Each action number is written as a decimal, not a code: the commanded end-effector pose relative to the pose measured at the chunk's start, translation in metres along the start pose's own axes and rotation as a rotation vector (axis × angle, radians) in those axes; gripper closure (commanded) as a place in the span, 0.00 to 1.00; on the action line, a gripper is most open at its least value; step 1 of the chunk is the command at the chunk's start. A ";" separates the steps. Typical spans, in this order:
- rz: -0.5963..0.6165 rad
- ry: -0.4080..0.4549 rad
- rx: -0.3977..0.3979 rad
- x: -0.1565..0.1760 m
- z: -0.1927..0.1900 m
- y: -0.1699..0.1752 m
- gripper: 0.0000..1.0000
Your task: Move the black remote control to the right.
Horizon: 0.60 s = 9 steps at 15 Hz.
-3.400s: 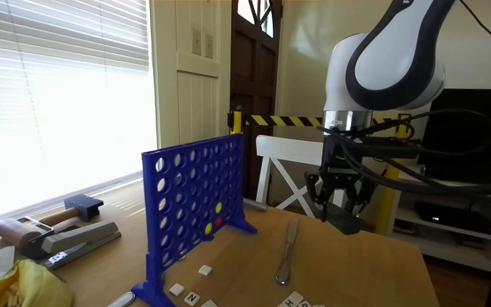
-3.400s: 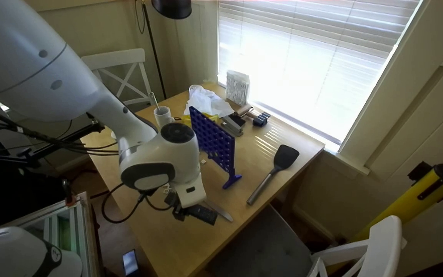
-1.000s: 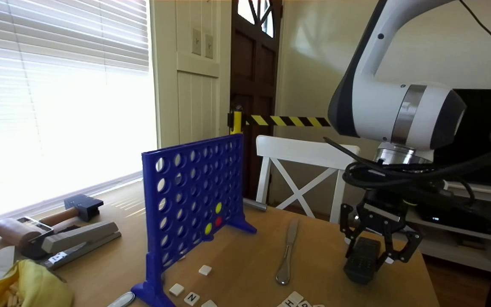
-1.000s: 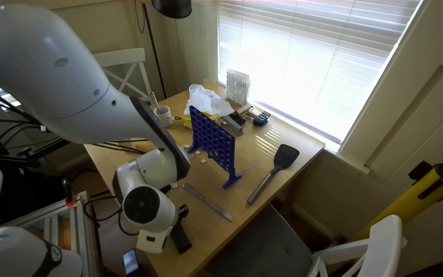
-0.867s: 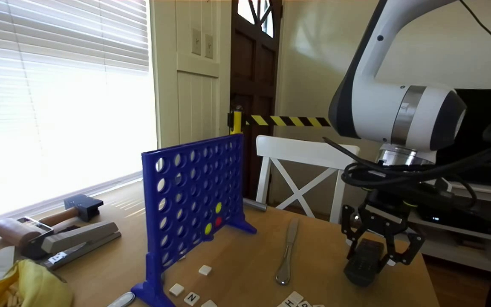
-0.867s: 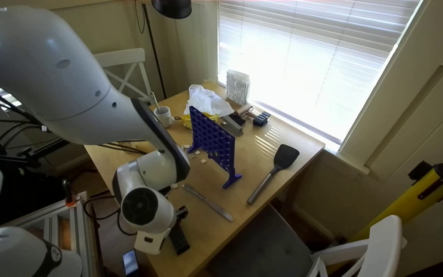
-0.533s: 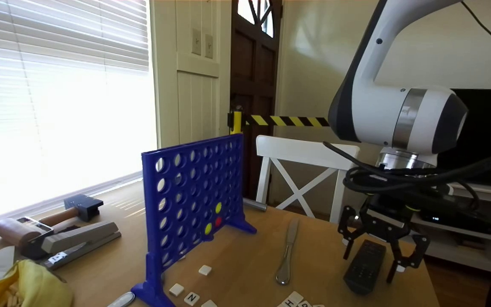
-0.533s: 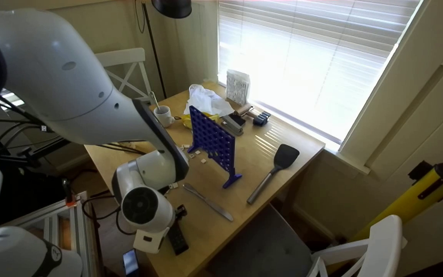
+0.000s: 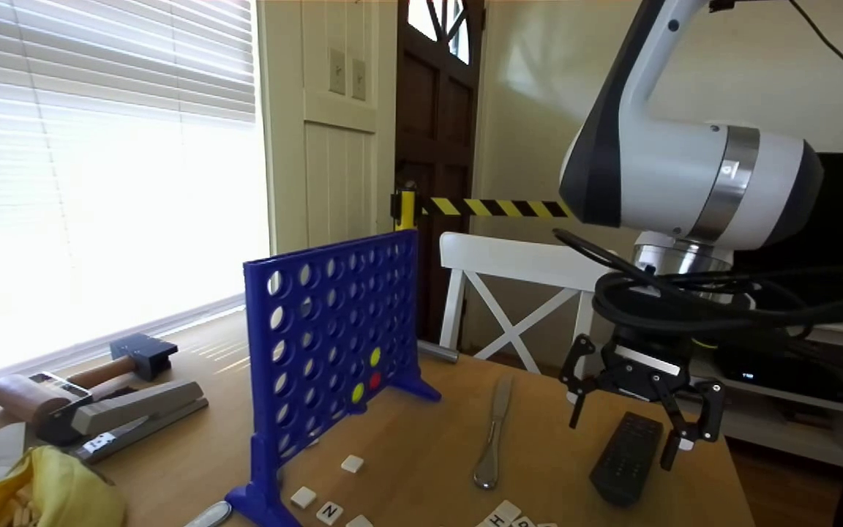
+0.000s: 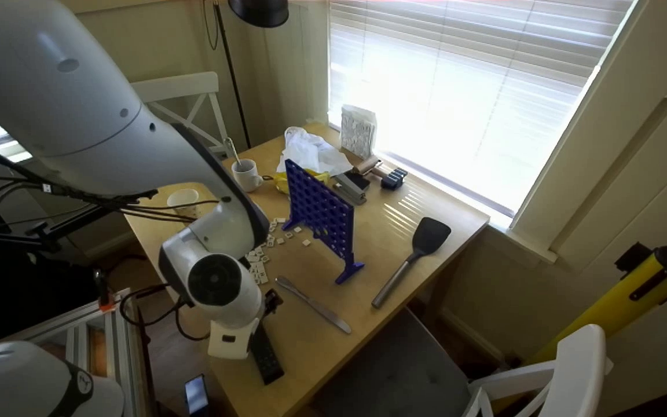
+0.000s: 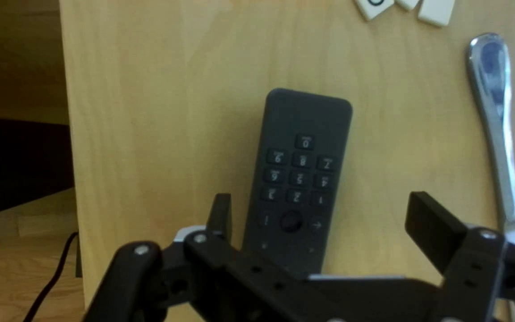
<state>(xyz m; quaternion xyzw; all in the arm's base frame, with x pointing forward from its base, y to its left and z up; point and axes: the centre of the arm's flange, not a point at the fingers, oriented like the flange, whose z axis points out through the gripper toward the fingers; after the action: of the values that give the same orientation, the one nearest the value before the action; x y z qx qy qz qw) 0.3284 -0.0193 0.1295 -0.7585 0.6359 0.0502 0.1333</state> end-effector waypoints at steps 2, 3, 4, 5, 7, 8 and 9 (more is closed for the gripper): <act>-0.040 0.087 -0.022 -0.017 -0.077 -0.013 0.00; -0.046 0.106 -0.018 -0.018 -0.081 -0.018 0.00; -0.051 0.118 -0.013 -0.019 -0.084 -0.023 0.00; -0.059 0.123 -0.013 -0.020 -0.088 -0.027 0.00; -0.076 0.119 -0.019 -0.019 -0.095 -0.034 0.00; -0.084 0.121 -0.026 -0.019 -0.098 -0.038 0.00; -0.097 0.117 -0.024 -0.017 -0.102 -0.041 0.00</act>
<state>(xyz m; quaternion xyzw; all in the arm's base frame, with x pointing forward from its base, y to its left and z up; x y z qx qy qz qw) 0.3684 -0.0216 0.1629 -0.7865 0.6104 0.0005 0.0942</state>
